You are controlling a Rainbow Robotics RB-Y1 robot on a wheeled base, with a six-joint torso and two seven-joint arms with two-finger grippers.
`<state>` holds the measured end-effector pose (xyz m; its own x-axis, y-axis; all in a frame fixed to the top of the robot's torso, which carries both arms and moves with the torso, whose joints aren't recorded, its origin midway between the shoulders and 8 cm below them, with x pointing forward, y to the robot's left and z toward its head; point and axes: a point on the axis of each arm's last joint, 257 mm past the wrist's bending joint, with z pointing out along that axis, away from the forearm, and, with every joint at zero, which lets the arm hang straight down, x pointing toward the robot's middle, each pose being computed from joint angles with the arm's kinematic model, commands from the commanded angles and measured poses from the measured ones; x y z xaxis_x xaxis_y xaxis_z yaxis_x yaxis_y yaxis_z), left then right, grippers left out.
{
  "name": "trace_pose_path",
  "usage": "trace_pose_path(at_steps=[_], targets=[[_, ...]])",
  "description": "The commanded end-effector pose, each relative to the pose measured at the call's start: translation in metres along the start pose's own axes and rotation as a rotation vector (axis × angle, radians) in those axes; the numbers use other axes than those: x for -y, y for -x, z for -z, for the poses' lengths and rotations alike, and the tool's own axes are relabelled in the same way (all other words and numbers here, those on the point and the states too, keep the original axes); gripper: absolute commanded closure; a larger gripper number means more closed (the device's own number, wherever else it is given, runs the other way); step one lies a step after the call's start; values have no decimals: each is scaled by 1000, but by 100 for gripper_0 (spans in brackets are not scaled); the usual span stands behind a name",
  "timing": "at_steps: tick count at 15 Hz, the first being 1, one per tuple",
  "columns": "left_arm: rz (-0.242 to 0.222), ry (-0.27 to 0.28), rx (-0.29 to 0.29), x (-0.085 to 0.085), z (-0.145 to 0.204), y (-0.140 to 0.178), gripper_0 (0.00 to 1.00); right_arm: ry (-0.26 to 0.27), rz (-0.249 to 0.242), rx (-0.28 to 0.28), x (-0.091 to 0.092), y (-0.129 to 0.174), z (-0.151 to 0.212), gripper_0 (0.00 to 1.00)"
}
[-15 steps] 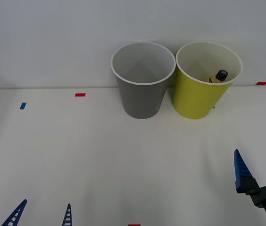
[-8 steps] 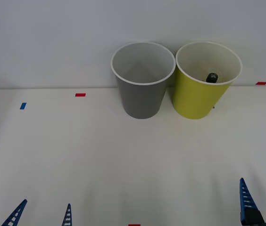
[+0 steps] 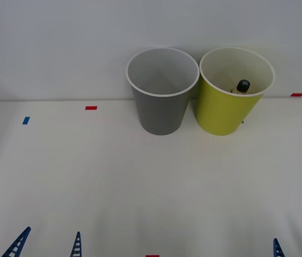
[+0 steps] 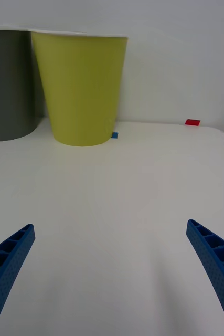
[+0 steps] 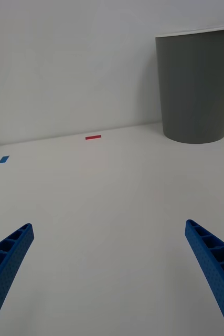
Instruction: Put cans in the gray bin and PET bottles in the light green bin.
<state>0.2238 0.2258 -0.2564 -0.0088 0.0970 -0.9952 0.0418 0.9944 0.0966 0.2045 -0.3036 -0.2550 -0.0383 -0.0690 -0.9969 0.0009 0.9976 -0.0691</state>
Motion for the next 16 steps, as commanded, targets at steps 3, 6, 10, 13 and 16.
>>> trace_pose_path(at_steps=[3,6,10,13,16], targets=[[0,0,0,0,0,0,0,-20,5,-32,0,-6,20,0],[0,0,0,0,0,0,0,-26,-7,-32,-3,-8,20,0],[0,0,0,0,0,0,0,-26,-7,-32,-3,-8,20,0],[0,0,0,0,0,0,0,-26,-7,-32,-3,-8,20,0],[0,0,0,0,0,0,0,-26,-7,-32,-3,-8,20,0]])
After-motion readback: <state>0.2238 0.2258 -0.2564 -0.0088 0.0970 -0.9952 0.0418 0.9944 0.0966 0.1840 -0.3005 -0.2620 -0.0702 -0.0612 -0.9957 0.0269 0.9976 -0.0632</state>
